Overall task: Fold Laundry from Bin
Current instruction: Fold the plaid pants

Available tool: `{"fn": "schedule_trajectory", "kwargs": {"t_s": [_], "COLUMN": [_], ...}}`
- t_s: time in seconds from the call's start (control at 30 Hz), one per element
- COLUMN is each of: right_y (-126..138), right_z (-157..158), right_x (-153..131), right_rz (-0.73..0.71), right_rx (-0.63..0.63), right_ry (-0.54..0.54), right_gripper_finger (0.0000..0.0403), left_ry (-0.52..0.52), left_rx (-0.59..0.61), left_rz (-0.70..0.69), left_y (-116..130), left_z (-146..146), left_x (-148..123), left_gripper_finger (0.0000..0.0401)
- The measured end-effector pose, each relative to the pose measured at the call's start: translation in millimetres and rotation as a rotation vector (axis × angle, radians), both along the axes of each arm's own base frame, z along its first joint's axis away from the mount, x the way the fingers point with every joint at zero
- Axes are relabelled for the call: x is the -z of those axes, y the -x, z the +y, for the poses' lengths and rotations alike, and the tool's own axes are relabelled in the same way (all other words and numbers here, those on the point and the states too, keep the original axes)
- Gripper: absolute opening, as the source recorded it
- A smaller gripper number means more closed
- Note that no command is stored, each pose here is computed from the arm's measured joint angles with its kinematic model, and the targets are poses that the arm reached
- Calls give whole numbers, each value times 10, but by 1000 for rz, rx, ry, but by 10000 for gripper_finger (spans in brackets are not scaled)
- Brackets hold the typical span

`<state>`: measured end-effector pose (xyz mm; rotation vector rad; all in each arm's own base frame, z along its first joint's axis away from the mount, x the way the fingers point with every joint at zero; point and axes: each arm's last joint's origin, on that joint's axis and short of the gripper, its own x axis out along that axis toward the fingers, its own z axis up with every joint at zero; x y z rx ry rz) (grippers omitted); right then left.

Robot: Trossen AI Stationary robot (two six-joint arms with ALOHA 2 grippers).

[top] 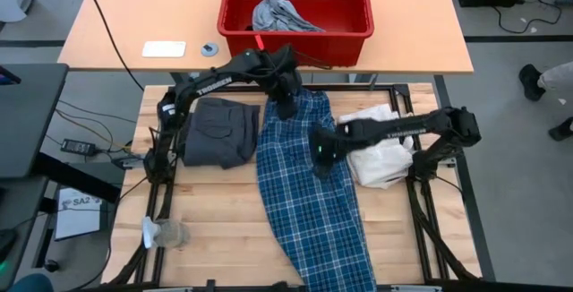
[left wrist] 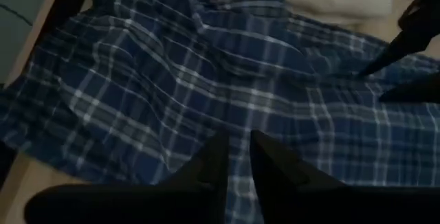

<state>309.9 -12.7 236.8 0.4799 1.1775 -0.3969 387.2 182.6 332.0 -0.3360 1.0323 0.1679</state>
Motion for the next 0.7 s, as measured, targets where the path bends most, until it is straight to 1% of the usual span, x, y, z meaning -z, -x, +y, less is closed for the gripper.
{"fn": "schedule_trajectory", "kwargs": {"t_s": [0.13, 0.2, 0.27, 0.4, 0.47, 0.53, 0.63, 0.7], "right_y": [34, 55, 98, 169, 206, 246, 263, 236], "right_z": [-428, -629, -832, -1205, -1362, -1472, -1582, -1619], "right_x": [109, 120, 125, 91, 69, 55, 73, 148], "right_rz": [-46, -89, -122, -208, -252, -287, -312, -309], "right_rx": [-31, -40, -34, 3, 27, 48, 73, 72], "right_ry": [-35, -58, -71, -24, -6, -18, -27, -51], "right_gripper_finger": [162, 162, 162, 162, 162, 162, 162, 162], "left_ry": [27, 72, 86, 111, 126, 155, 217, 233], "left_rx": [-21, -38, -46, -93, -145, -214, -355, -453], "left_rz": [-60, -55, -62, -61, -76, -73, -67, -44], "left_y": [-16, 17, 23, 57, 90, 166, 326, 469], "left_z": [243, 316, 359, 411, 458, 508, 632, 756], "left_x": [319, 486, 651, 992, 1167, 1360, 1580, 1666], "left_gripper_finger": [79, 80, 78, 78, 78, 78, 78, 77]}}
